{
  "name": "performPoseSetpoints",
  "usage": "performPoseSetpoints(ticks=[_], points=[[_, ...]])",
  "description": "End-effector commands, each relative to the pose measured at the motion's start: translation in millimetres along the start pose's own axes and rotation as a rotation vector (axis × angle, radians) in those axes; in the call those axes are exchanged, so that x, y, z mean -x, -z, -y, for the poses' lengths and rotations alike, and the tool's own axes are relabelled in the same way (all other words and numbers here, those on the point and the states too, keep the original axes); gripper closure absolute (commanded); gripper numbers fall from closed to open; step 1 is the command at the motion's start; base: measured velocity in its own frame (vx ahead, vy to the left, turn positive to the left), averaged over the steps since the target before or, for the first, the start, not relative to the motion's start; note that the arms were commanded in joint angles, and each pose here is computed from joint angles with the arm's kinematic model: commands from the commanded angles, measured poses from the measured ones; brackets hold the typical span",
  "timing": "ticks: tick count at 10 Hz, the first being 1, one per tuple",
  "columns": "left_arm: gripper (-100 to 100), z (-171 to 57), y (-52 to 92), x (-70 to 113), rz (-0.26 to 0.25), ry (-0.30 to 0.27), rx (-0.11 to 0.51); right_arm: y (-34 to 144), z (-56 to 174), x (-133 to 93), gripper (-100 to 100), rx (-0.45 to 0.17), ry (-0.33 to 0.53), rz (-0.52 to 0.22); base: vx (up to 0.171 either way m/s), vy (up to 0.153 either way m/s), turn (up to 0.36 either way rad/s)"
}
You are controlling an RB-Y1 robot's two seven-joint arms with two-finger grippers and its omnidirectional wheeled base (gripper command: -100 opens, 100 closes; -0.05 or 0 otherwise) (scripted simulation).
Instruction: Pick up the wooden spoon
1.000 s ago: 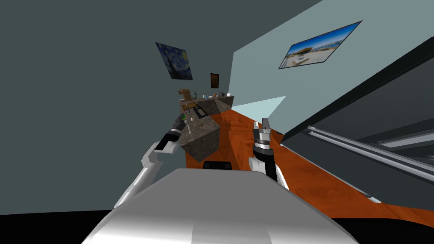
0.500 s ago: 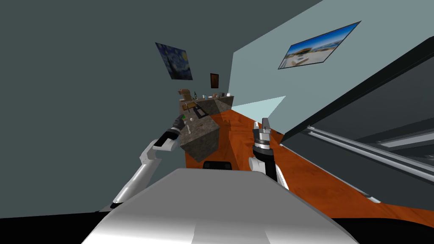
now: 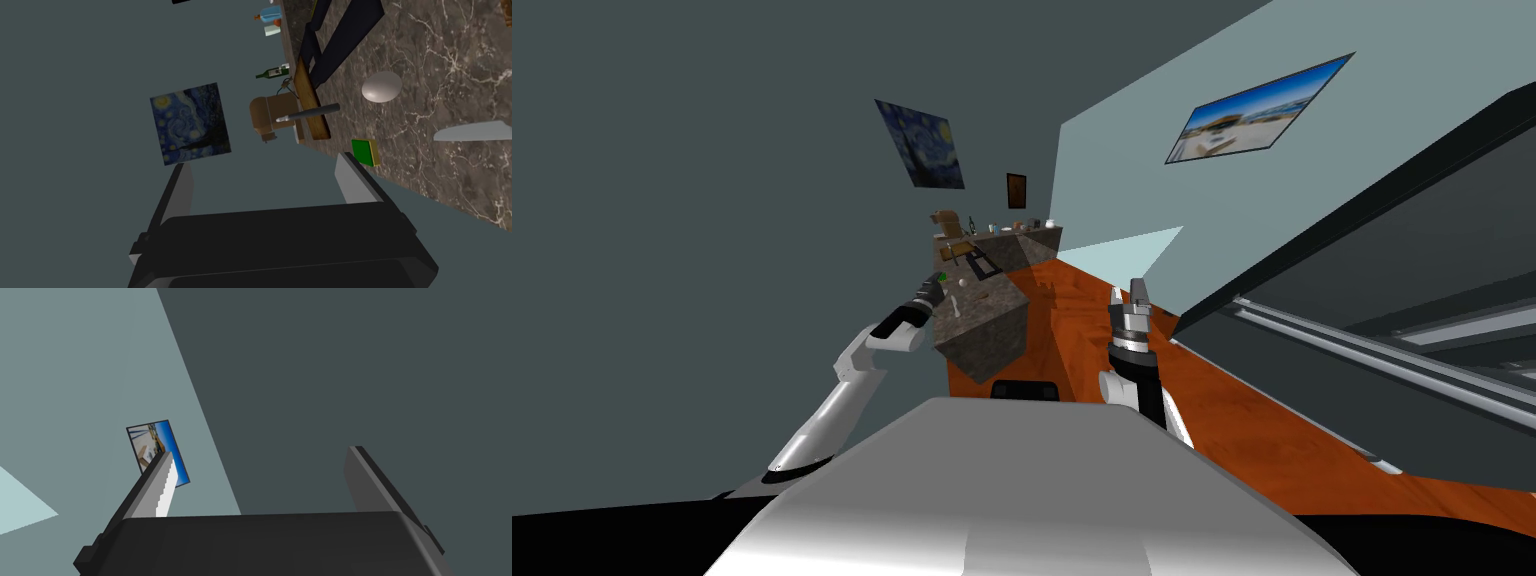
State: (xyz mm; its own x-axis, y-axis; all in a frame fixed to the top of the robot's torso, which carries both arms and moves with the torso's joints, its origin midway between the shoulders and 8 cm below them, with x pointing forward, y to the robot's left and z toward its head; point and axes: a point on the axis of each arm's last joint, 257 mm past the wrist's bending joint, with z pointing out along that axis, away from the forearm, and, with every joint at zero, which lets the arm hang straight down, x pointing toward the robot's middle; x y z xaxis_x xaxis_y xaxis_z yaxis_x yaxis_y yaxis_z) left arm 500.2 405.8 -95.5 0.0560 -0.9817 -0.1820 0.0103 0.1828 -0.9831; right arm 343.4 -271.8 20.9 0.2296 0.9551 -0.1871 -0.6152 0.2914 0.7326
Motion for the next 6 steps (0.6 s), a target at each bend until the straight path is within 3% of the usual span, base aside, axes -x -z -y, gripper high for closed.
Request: performPoseSetpoints(ticks=[1, 4, 6], points=[[-100, -7, -0.7, 1.4, 0.005, 0.005, 0.028, 0.0, 0, 0, 0, 0.0, 0.0, 0.0, 0.004, -0.007, 0.0], [-100, -26, -7.8, 24.7, 0.035, 0.067, 0.123, 0.0, 0, 0, 0, 0.0, 0.0, 0.0, 0.016, -0.017, -0.043], [-100, -37, -6.1, 26.5, 0.044, 0.067, 0.167, 0.0, 0, 0, 0, 0.0, 0.0, 0.0, 0.015, -0.009, -0.014]])
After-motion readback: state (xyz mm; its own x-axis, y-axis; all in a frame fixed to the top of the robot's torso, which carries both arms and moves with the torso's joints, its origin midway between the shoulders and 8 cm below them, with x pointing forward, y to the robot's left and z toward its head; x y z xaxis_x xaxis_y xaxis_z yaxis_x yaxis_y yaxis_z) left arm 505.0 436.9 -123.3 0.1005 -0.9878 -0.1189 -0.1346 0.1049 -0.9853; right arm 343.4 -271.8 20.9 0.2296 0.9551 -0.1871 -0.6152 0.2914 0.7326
